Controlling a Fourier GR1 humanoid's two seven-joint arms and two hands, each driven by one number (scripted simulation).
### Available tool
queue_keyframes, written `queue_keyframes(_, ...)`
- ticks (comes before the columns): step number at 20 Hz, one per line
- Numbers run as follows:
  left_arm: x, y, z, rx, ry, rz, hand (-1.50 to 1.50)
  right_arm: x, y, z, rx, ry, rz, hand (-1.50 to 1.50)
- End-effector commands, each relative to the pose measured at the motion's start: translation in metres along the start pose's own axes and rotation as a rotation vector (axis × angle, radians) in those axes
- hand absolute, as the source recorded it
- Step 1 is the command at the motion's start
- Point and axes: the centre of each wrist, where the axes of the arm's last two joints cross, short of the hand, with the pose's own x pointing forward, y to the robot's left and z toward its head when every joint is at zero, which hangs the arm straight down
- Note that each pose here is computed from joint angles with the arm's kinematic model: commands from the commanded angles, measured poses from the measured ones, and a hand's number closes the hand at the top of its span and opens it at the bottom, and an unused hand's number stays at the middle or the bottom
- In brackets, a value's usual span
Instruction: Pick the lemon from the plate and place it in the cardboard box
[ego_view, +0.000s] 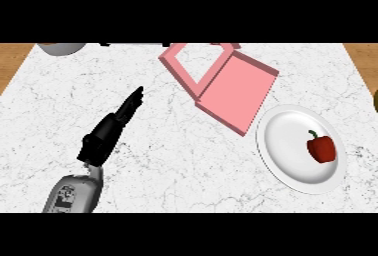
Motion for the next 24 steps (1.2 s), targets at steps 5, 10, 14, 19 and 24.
queue_keyframes(5, -0.003, -0.011, 0.008, 0.026, -0.020, -0.014, 0.00, -0.006, 0.027, -0.076, 0.046, -0.008, -0.102, 1.50)
queue_keyframes(10, -0.010, 0.001, 0.005, -0.004, 0.008, 0.007, 0.00, -0.023, 0.029, -0.098, 0.009, 0.023, -0.066, 1.50)
queue_keyframes(14, -0.001, -0.003, 0.013, -0.001, -0.019, 0.013, 0.00, -0.021, 0.053, -0.134, 0.019, 0.047, 0.020, 1.50)
queue_keyframes(19, 0.008, 0.009, 0.004, 0.008, -0.020, -0.002, 0.00, -0.045, 0.087, -0.137, 0.072, 0.045, 0.067, 1.50)
queue_keyframes(24, 0.018, -0.003, 0.002, -0.013, -0.006, -0.016, 0.00, -0.055, 0.137, -0.155, 0.118, 0.091, 0.104, 1.50)
